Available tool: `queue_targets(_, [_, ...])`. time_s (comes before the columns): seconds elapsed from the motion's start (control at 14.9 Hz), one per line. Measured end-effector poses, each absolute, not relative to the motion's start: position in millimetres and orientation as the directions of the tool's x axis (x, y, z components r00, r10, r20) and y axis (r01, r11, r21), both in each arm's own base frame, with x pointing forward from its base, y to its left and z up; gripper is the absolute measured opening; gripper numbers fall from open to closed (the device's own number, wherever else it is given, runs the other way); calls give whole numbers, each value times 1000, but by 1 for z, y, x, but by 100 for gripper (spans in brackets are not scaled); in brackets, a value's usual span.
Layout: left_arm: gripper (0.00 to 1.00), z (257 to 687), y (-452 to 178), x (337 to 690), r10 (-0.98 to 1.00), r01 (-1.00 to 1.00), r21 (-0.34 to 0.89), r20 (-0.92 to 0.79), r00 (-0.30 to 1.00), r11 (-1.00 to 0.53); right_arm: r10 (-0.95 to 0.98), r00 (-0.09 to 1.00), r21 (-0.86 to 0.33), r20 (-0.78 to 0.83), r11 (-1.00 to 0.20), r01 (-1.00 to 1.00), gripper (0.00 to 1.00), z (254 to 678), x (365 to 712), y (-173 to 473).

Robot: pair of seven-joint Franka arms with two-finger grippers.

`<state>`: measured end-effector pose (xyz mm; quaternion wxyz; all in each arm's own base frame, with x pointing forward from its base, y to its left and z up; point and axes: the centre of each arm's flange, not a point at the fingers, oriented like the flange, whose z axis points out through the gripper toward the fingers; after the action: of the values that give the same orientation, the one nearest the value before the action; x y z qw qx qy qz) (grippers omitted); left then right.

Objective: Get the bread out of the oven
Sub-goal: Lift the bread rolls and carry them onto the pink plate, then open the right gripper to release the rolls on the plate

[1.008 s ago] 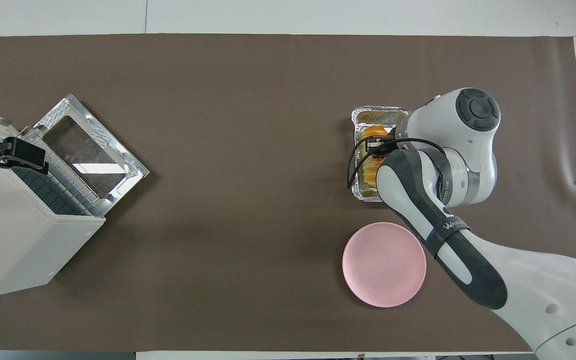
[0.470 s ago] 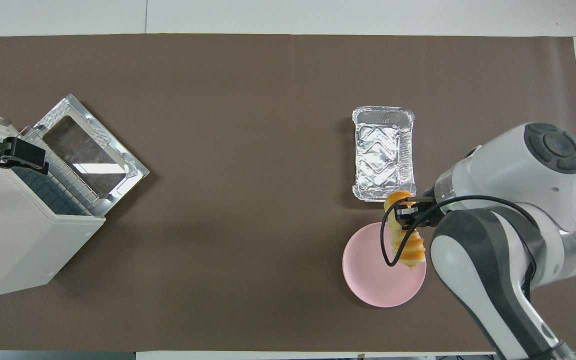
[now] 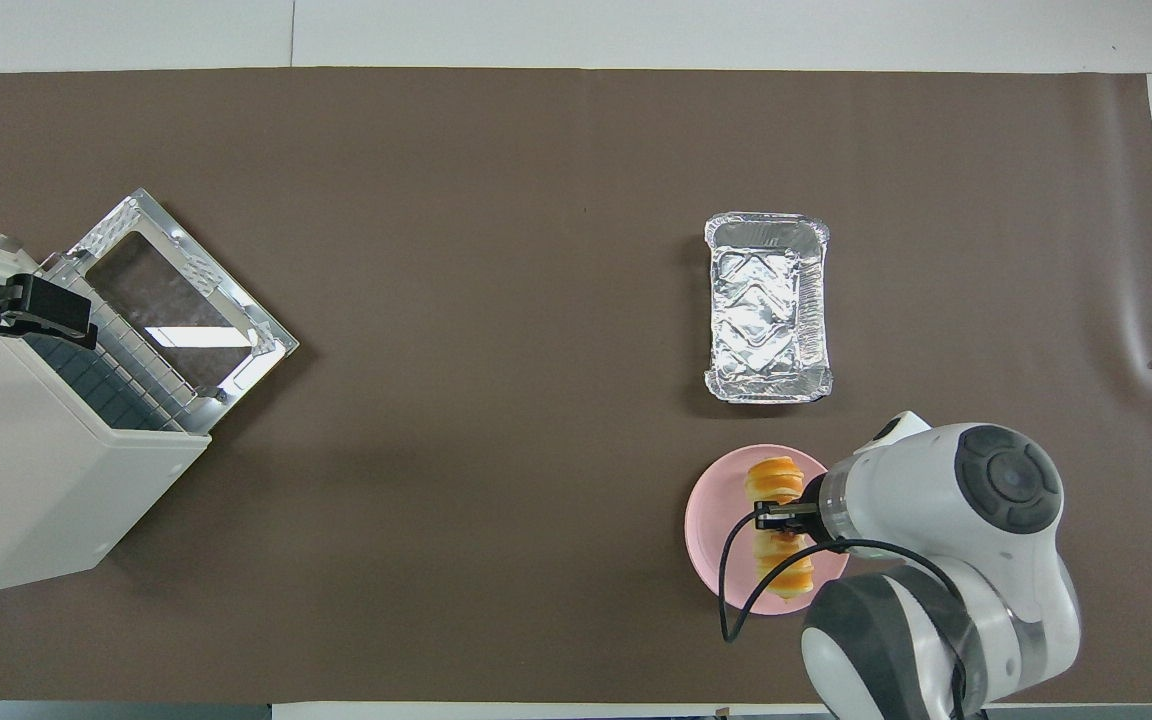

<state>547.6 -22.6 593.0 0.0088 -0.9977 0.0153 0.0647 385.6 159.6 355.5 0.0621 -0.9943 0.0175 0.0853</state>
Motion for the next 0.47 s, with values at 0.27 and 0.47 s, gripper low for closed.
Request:
queue_targets(0.27, [100,593,-23,548,-29,-32,-15,-129,991,-999,-30,988,-111,-151,-993,-47,7,331,376,171])
queue_targets(0.47, [100,593,-23,548,-29,-32,-15,-129,991,-999,-33,986,-104,-163,-993,-51,7,323,373,168])
